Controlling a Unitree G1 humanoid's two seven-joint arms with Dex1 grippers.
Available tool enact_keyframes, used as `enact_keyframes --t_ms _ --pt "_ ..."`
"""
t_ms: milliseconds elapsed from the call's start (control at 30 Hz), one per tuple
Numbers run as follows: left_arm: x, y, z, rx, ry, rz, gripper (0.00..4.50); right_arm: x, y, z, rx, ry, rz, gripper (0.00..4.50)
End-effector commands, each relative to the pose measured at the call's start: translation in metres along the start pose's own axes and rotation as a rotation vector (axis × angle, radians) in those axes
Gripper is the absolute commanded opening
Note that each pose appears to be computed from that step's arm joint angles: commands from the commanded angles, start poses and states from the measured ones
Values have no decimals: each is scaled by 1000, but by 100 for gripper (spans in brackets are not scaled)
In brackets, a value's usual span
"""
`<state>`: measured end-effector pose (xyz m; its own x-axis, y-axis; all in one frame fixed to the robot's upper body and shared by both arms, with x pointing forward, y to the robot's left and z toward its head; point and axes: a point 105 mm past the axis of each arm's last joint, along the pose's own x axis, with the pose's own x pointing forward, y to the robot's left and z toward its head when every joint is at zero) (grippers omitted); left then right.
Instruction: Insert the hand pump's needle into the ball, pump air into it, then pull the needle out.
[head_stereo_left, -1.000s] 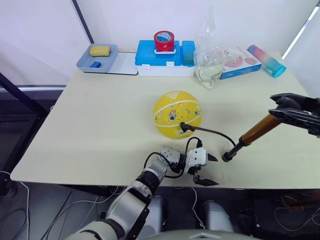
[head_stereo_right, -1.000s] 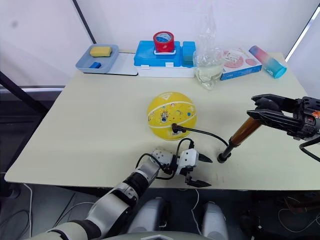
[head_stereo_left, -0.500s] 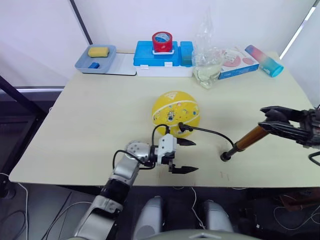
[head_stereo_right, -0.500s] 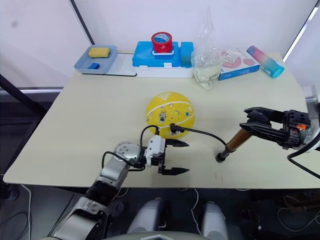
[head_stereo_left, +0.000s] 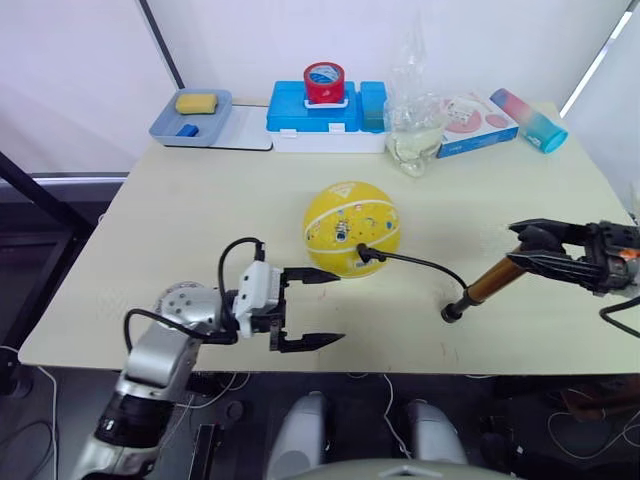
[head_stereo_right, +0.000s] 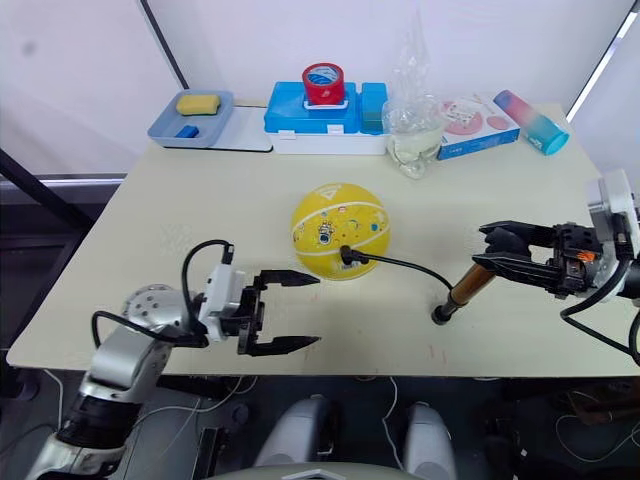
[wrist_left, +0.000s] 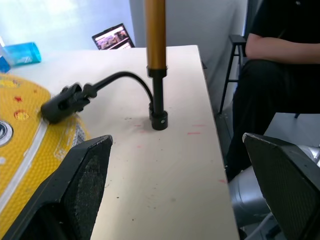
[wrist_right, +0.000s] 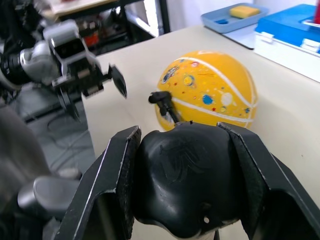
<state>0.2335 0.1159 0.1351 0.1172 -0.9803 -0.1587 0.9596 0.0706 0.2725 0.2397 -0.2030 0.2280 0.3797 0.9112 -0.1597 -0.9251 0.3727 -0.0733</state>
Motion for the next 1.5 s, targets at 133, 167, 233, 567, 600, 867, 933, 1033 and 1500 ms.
enact_keyframes --t_ms 133,167,233,567,600,867,933,1033,1500 --pt "-18 -3 16 46 12 29 450 0 -4 17 -141 97 29 192" --pt "-20 -2 16 48 16 36 450 0 -5 19 -160 113 35 192" --pt "-23 0 16 54 20 52 450 2 -6 25 -197 137 50 192" --pt "-23 3 21 64 -5 72 450 7 -7 19 -365 370 153 192" --pt "-23 4 21 65 -7 74 450 9 -8 15 -392 404 173 192" --pt "-25 8 24 71 -16 95 450 20 -12 3 -518 563 268 192" --pt "-25 8 24 67 -19 106 450 23 -13 2 -546 588 283 192" --pt "-27 7 23 61 -22 115 450 23 -15 2 -584 641 298 192" --pt "-27 5 25 47 -57 102 450 63 -11 -46 -538 600 435 192"
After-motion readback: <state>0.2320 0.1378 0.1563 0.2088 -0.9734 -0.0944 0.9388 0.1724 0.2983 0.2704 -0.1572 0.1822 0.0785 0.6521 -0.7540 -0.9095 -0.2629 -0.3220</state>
